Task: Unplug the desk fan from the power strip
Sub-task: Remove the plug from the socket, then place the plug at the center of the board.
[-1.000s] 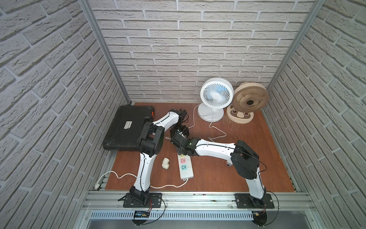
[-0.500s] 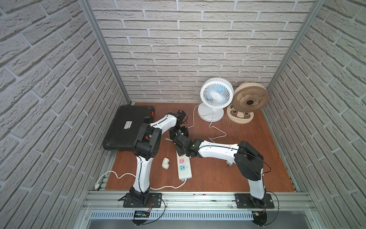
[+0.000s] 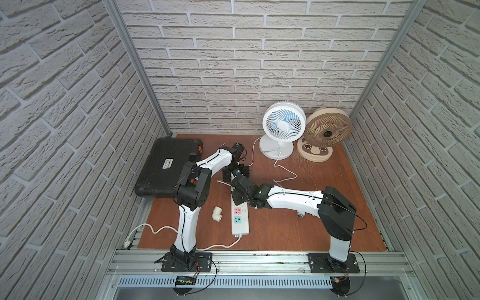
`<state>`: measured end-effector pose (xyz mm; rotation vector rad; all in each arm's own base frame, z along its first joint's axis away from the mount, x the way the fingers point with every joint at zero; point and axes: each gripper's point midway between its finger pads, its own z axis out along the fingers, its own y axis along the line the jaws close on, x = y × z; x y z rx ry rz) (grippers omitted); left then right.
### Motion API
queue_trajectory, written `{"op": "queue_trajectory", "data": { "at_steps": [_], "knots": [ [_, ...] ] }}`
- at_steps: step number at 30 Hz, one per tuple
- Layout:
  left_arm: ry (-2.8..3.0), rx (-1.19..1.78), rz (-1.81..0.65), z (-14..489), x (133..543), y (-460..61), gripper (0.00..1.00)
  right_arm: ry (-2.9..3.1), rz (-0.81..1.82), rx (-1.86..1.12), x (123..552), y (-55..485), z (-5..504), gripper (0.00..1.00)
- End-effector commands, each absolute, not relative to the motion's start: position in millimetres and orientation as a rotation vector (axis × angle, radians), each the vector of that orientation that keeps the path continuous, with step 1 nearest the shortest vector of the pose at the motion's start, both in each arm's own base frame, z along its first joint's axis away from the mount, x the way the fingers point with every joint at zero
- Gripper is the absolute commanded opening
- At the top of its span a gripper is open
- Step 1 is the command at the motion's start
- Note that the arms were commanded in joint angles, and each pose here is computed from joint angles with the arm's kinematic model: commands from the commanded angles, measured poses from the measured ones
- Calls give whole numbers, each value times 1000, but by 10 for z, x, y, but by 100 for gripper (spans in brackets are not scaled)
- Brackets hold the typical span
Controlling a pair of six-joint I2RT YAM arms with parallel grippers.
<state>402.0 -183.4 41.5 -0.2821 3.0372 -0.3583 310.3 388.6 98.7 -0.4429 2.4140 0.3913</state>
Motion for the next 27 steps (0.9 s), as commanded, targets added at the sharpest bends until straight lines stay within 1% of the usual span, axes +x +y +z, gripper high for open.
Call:
{"op": "queue_trajectory", "data": {
  "at_steps": [1, 6, 14, 20, 24, 27],
  "knots": [
    [2915, -219, -467, 878, 4165, -1933, 98, 2339, 547, -391, 3146, 3986, 1338, 3],
    [2773, -185, -519, 1267, 4329, -1952, 98, 2319, 629, -381, 3181, 4026, 1441, 3],
    [2518, -240, -512, 1968, 4648, -1734, 98, 2310, 688, -348, 3384, 4056, 1467, 3],
    [2347, -332, -471, 2551, 4746, -1288, 98, 2323, 690, -264, 3762, 3942, 1428, 3],
    [2258, -384, -359, 2821, 4629, -1009, 98, 2345, 680, -206, 4102, 3845, 1309, 3],
    [2219, -416, -321, 2893, 4521, -869, 98, 2368, 658, -157, 4394, 3743, 1185, 3]
  ]
}}
